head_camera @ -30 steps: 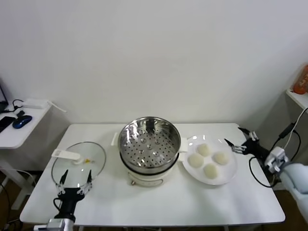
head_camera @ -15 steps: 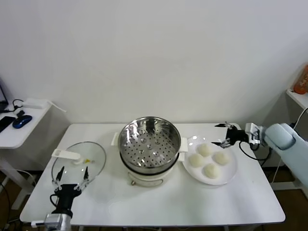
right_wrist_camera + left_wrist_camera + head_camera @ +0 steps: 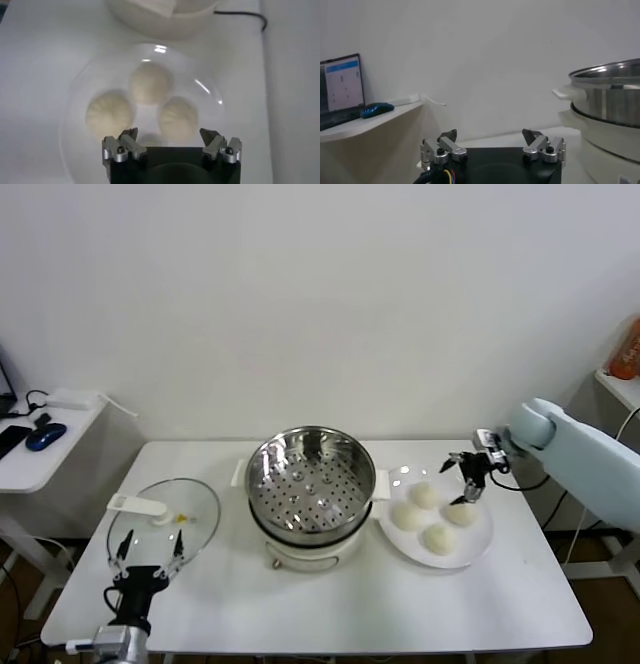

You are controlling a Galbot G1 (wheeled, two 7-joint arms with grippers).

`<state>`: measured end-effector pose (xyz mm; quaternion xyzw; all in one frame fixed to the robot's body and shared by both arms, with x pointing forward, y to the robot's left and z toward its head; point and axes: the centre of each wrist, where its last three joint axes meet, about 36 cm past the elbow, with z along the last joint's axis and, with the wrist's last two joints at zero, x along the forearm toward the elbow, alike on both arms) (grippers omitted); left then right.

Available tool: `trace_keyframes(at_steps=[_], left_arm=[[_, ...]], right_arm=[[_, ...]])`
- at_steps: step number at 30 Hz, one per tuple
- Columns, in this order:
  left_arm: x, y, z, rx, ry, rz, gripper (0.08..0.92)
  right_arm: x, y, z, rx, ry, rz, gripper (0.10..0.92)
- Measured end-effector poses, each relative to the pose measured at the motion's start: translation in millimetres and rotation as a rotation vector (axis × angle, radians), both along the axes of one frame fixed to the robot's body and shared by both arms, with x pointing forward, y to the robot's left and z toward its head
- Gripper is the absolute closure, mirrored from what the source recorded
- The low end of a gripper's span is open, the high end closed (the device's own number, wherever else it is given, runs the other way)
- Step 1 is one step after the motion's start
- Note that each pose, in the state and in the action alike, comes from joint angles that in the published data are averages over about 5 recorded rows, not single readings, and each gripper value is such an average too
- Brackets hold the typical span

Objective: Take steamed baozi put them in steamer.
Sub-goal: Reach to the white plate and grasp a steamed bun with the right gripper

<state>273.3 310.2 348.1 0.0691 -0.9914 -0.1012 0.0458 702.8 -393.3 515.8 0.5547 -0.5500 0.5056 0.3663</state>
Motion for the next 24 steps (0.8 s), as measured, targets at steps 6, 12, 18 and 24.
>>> trace_keyframes(at_steps=[6, 12, 18, 24], left_arm=[[2, 1, 2, -0.001, -0.003, 0.004, 0.177], [5, 4, 4, 0.001, -0.005, 0.008, 0.177], [4, 7, 3, 0.004, -0.001, 0.011, 0.177], [3, 7, 2, 0.002, 0.004, 0.014, 0.177]], right_arm=[[19, 16, -8, -0.053, 0.009, 0.009, 0.2], [29, 33, -23, -0.085, 0.022, 0.021, 0.2], [33, 49, -40, -0.1, 0.035, 0.031, 0.2], [35, 59, -55, -0.103, 0.037, 0.034, 0.2]])
